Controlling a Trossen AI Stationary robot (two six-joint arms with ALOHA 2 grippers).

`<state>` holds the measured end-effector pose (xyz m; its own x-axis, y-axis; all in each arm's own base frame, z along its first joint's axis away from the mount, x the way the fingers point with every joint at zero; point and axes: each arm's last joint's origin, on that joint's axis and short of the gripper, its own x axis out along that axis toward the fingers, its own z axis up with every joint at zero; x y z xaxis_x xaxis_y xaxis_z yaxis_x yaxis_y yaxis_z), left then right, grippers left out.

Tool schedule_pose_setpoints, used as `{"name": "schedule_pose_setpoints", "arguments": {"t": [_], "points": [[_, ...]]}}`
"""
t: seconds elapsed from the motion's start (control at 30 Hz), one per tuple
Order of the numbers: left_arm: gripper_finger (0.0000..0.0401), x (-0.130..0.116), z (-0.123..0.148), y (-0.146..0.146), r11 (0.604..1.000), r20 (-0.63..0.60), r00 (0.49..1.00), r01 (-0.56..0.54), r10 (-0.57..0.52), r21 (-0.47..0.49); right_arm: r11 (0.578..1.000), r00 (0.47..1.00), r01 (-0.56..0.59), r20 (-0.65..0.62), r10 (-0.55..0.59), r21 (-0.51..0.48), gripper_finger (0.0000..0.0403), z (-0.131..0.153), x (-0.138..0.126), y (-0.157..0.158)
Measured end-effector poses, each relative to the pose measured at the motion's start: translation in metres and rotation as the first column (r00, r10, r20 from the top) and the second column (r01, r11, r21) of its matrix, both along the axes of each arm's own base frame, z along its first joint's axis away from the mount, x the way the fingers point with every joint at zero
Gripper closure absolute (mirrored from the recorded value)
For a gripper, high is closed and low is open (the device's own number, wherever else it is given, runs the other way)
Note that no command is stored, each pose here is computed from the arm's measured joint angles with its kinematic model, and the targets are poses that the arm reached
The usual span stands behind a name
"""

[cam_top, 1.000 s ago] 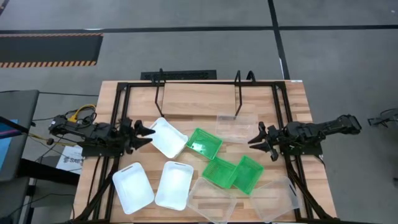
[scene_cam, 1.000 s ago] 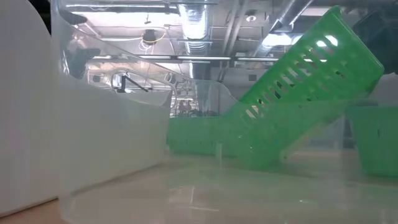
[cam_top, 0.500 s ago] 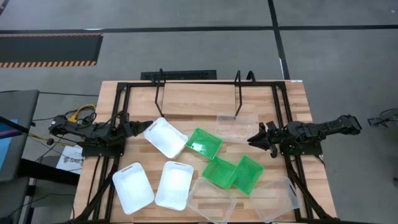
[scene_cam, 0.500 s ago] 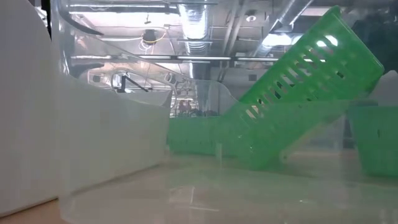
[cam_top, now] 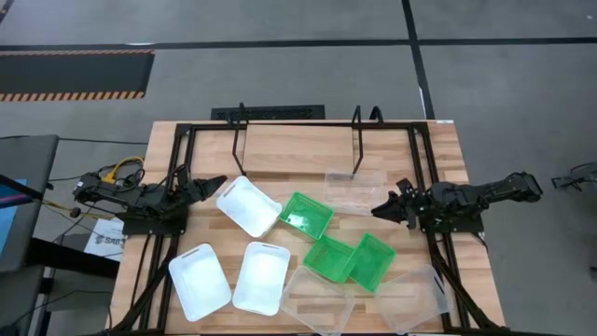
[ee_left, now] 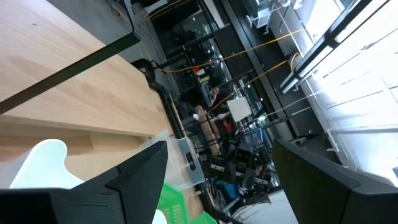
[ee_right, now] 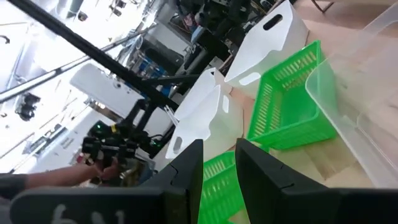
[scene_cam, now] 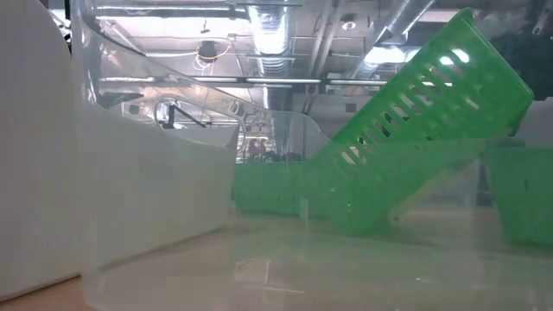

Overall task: Stack baskets on shelf by color
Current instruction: Put the bottom right transparent bin on the shelf

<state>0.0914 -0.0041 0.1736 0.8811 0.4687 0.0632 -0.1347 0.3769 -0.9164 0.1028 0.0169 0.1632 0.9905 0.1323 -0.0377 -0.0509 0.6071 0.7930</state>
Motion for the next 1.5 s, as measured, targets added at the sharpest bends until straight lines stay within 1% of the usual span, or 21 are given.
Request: {"name": "schedule_pose_setpoints", "arguments": {"t": [0.17, 0.23, 0.3, 0.37, 0.43, 0.5, 0.57, 0.63, 0.73, 0.77, 0.83, 0.9, 0.97, 1.07, 1.13, 1.2, 1.27, 1.33, 1.4, 1.5], "points": [[0.0122, 0.000, 0.000, 0.000, 1.000, 0.005, 1.000, 0.001, -0.001, -0.010, 0.991, 0.996, 0.087, 0.010, -0.088, 0.103, 0.0284, 0.004, 0.000, -0.003], [0.0122, 0.000, 0.000, 0.000, 0.999, 0.029, 1.000, 0.005, -0.004, -0.054, 0.986, 0.990, 0.104, 0.081, -0.115, 0.134, 0.0284, 0.014, 0.000, -0.005], [0.0122, 0.000, 0.000, 0.000, 0.996, 0.046, 0.999, 0.009, -0.005, -0.086, 0.982, 0.969, 0.125, 0.196, -0.152, 0.144, 0.0284, 0.028, -0.002, -0.007], [0.0122, 0.000, 0.000, 0.000, 0.994, 0.058, 0.998, 0.017, -0.011, -0.104, 0.981, 0.933, 0.160, 0.308, -0.188, 0.114, 0.0284, 0.045, -0.006, -0.009], [0.0122, 0.000, 0.003, 0.000, 0.993, 0.088, 0.996, 0.023, -0.012, -0.119, 0.979, 0.899, 0.198, 0.389, -0.203, 0.052, 0.0284, 0.063, -0.010, -0.011], [0.0122, -0.001, 0.008, 0.000, 0.993, 0.137, 0.991, 0.021, -0.005, -0.118, 0.971, 0.876, 0.238, 0.433, -0.213, -0.004, 0.0284, 0.082, -0.016, -0.013], [0.0122, -0.003, 0.016, 0.001, 0.995, 0.195, 0.981, 0.018, 0.001, -0.095, 0.961, 0.875, 0.270, 0.431, -0.220, -0.057, 0.0284, 0.098, -0.020, -0.014], [0.0122, -0.005, 0.024, 0.001, 0.998, 0.232, 0.973, 0.008, 0.006, -0.062, 0.952, 0.890, 0.286, 0.399, -0.222, -0.109, 0.0284, 0.113, -0.022, -0.015], [0.0122, -0.013, 0.047, 0.003, 1.000, 0.326, 0.945, -0.007, 0.013, -0.019, 0.944, 0.933, 0.277, 0.283, -0.220, -0.180, 0.0284, 0.133, -0.021, -0.015], [0.0122, -0.016, 0.055, 0.004, 1.000, 0.349, 0.937, -0.013, 0.013, -0.003, 0.944, 0.951, 0.263, 0.217, -0.219, -0.198, 0.0284, 0.137, -0.019, -0.015], [0.0122, -0.020, 0.068, 0.005, 0.999, 0.355, 0.935, -0.023, 0.006, 0.044, 0.949, 0.973, 0.229, 0.070, -0.219, -0.216, 0.0284, 0.145, -0.016, -0.015], [0.0122, -0.025, 0.083, 0.006, 0.995, 0.360, 0.933, -0.040, 0.005, 0.090, 0.960, 0.974, 0.189, -0.087, -0.210, -0.206, 0.0284, 0.151, -0.010, -0.013], [0.0122, -0.029, 0.096, 0.006, 0.989, 0.363, 0.932, -0.052, 0.000, 0.135, 0.975, 0.957, 0.128, -0.235, -0.169, -0.179, 0.0284, 0.155, -0.005, -0.011], [0.0122, -0.031, 0.112, 0.007, 0.979, 0.347, 0.938, -0.081, 0.012, 0.187, 0.993, 0.909, 0.032, -0.410, -0.076, -0.113, 0.0284, 0.158, 0.005, -0.005], [0.0122, -0.032, 0.122, 0.007, 0.972, 0.334, 0.942, -0.096, 0.018, 0.216, 0.998, 0.849, -0.021, -0.528, -0.010, -0.053, 0.0284, 0.154, 0.009, 0.000], [0.0122, -0.030, 0.127, 0.007, 0.963, 0.309, 0.951, -0.105, 0.024, 0.247, 0.997, 0.780, -0.079, -0.622, 0.069, 0.012, 0.0284, 0.148, 0.013, 0.006], [0.0122, -0.027, 0.128, 0.006, 0.954, 0.276, 0.961, -0.110, 0.031, 0.277, 0.989, 0.697, -0.124, -0.703, 0.141, 0.076, 0.0284, 0.139, 0.016, 0.013], [0.0122, -0.024, 0.127, 0.006, 0.949, 0.249, 0.967, -0.123, 0.049, 0.289, 0.982, 0.608, -0.147, -0.771, 0.186, 0.121, 0.0284, 0.131, 0.020, 0.021], [0.0122, -0.020, 0.125, 0.005, 0.948, 0.216, 0.974, -0.129, 0.066, 0.291, 0.969, 0.523, -0.191, -0.820, 0.234, 0.155, 0.0284, 0.123, 0.024, 0.031], [0.0122, -0.015, 0.123, 0.004, 0.950, 0.185, 0.980, -0.125, 0.074, 0.285, 0.930, 0.425, -0.302, -0.844, 0.327, 0.208, 0.0284, 0.117, 0.027, 0.050]]}}
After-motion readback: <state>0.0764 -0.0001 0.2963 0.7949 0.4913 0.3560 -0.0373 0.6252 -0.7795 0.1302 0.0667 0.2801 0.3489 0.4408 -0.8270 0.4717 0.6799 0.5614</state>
